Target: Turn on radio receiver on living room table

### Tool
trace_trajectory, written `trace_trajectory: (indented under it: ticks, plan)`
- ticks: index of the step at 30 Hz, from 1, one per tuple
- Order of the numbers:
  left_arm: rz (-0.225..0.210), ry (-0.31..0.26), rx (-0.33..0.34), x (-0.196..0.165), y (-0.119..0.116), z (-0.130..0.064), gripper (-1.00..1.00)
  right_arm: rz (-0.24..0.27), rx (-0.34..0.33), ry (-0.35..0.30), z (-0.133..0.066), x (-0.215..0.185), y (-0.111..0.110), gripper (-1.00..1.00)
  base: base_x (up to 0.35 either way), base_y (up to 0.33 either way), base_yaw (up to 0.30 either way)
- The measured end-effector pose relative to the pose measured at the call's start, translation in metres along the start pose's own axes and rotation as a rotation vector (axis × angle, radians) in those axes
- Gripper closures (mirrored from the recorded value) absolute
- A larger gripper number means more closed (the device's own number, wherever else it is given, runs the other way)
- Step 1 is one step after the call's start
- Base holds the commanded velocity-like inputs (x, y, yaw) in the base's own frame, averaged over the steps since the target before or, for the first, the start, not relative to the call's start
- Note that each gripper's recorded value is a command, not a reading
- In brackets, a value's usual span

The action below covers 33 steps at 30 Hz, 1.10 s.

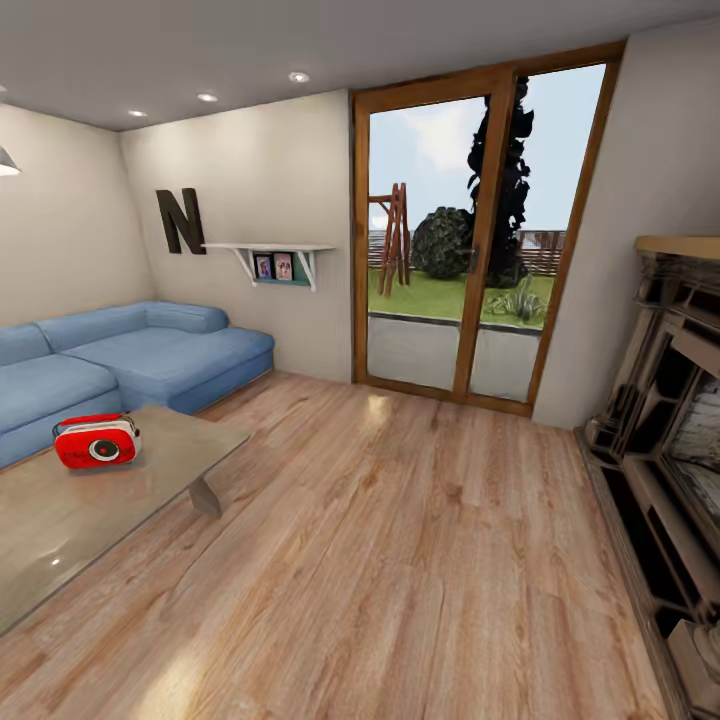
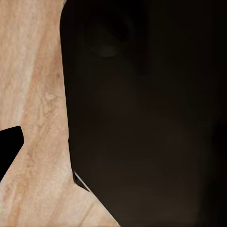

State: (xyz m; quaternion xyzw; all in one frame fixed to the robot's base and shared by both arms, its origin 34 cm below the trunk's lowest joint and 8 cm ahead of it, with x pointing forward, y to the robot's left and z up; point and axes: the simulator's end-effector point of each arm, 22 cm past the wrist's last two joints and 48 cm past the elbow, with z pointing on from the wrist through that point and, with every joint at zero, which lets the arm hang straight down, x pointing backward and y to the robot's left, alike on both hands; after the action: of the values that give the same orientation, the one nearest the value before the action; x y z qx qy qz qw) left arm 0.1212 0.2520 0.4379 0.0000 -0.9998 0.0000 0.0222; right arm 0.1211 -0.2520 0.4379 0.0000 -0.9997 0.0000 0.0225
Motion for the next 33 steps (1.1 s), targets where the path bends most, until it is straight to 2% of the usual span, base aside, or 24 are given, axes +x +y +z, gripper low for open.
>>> trace_trajectory:
  ticks: [5,10,14,16,26,32,33]
  plan:
    - [0.0,0.022,0.028,0.02,-0.022,-0.001,-1.0,-0.001,-0.027,-0.023,-0.001,-0.02,0.022,-1.0,0.0,0.0,0.0]
    - [-0.001,0.024,0.057,0.022,-0.044,-0.002,-1.0,0.0,-0.054,-0.053,-0.002,-0.043,0.043,-1.0,0.0,0.0,0.0]
    - [-0.001,0.024,0.078,0.022,-0.061,-0.003,-1.0,0.0,-0.055,-0.076,-0.004,-0.061,0.044,-1.0,0.0,0.0,0.0]
    - [-0.002,0.024,0.079,0.022,-0.062,-0.003,-1.0,0.0,-0.055,-0.087,-0.004,-0.07,0.044,-1.0,0.0,0.0,0.0]
    - [0.001,0.02,0.099,0.021,-0.076,-0.004,-1.0,0.005,-0.056,-0.093,-0.005,-0.073,0.044,-1.0,0.0,0.0,0.0]
    - [0.002,-0.013,0.109,0.005,-0.083,-0.005,-1.0,-0.001,-0.054,-0.127,-0.006,-0.084,0.043,-1.0,0.0,0.0,0.0]
    - [-0.002,-0.112,0.102,-0.043,-0.08,-0.007,-1.0,0.001,-0.042,-0.23,-0.012,-0.124,0.034,-1.0,0.0,0.0,0.0]
